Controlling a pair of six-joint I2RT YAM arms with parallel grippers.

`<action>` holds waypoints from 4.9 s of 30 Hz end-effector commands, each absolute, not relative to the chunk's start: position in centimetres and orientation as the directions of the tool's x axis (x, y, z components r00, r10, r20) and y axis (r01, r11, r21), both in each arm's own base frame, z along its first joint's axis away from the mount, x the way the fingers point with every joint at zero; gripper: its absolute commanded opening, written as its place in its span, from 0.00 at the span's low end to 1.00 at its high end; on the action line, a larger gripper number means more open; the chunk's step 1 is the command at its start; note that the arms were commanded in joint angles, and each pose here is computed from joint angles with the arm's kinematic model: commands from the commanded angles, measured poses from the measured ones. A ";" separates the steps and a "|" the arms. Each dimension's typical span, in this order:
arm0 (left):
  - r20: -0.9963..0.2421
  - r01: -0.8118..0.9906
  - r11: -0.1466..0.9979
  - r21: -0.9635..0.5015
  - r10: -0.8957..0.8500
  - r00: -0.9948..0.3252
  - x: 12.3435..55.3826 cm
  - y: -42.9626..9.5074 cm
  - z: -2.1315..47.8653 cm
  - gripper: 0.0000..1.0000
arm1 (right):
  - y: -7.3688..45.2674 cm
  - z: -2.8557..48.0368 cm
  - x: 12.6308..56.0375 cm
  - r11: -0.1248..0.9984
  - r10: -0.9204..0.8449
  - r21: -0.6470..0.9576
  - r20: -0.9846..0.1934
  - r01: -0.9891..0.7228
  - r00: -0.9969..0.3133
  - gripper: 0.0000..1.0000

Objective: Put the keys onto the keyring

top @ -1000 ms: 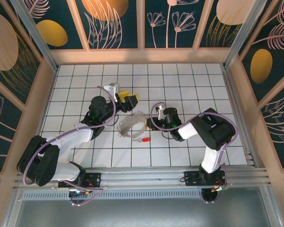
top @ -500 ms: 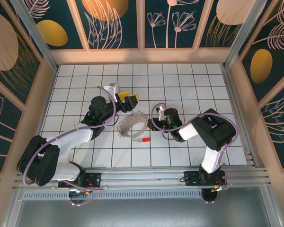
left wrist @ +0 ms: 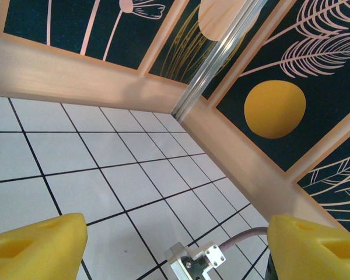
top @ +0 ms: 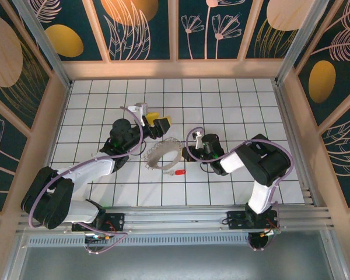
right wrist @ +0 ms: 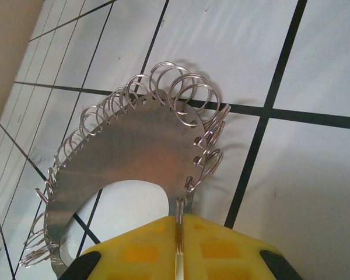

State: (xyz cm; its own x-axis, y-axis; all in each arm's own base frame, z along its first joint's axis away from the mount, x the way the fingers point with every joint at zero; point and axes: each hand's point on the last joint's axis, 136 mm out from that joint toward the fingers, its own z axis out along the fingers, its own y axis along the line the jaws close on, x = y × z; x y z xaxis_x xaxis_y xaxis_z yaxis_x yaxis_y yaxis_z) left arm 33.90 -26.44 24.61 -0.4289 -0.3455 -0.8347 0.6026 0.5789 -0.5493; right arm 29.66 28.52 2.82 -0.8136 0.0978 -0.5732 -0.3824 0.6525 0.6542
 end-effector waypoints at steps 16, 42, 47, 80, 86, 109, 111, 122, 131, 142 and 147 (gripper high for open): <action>-0.835 0.624 0.555 -0.551 -0.352 -0.424 33.5 -26.8 24.9 0.81 | 28.7 1.4 29.8 0.681 0.088 0.645 -0.542 -0.347 -0.836 0.14; -0.886 0.572 0.683 -0.454 -0.279 -0.370 36.0 -25.7 26.9 0.80 | 29.1 22.7 33.6 0.493 0.117 0.476 -0.866 -0.729 -0.486 0.00; -0.878 0.618 0.625 -0.477 -0.303 -0.371 36.1 -25.5 28.6 0.78 | 27.8 27.5 33.5 0.412 0.164 0.424 -0.905 -0.807 -0.392 0.00; -0.878 0.871 0.154 -0.467 -0.202 -0.434 31.4 -31.5 29.9 0.37 | 29.0 29.4 29.6 0.176 0.173 0.446 -0.892 -0.878 -0.418 0.00; -0.880 0.877 0.129 -0.462 -0.190 -0.435 30.9 -32.3 29.9 0.35 | 29.3 29.0 29.8 0.179 0.170 0.452 -0.889 -0.874 -0.425 0.00; -0.901 0.905 0.034 -0.424 -0.118 -0.417 27.8 -32.8 29.0 0.17 | 29.5 28.1 31.0 0.206 0.170 0.483 -0.874 -0.851 -0.455 0.00; -0.904 0.906 0.035 -0.421 -0.099 -0.416 27.7 -33.0 28.7 0.13 | 29.6 28.2 31.0 0.202 0.170 0.482 -0.875 -0.852 -0.454 0.00; -0.914 0.913 0.065 -0.403 0.005 -0.405 27.5 -33.8 26.8 0.00 | 30.1 27.9 31.3 0.184 0.154 0.500 -0.865 -0.846 -0.478 0.00; -0.927 0.911 0.187 -0.369 -0.009 -0.374 29.2 -33.6 26.1 0.00 | 30.4 27.6 32.3 0.202 0.155 0.520 -0.854 -0.830 -0.497 0.00; -0.941 0.906 0.258 -0.336 -0.056 -0.333 30.3 -33.0 26.7 0.00 | 27.4 29.5 33.4 0.285 0.242 0.523 -0.850 -0.803 -0.467 0.37; -0.948 0.915 0.250 -0.317 -0.063 -0.312 30.3 -33.1 27.1 0.00 | 25.1 29.8 33.1 0.347 0.292 0.521 -0.850 -0.780 -0.438 0.40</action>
State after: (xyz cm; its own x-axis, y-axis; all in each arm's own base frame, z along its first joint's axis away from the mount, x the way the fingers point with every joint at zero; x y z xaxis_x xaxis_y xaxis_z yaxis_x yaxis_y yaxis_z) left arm 31.50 -32.65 25.66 -0.3729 -0.0558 -0.9262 0.8758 0.3087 -0.3712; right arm 33.16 26.54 27.70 -0.5084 0.2258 -0.8310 -0.7695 0.3140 0.5561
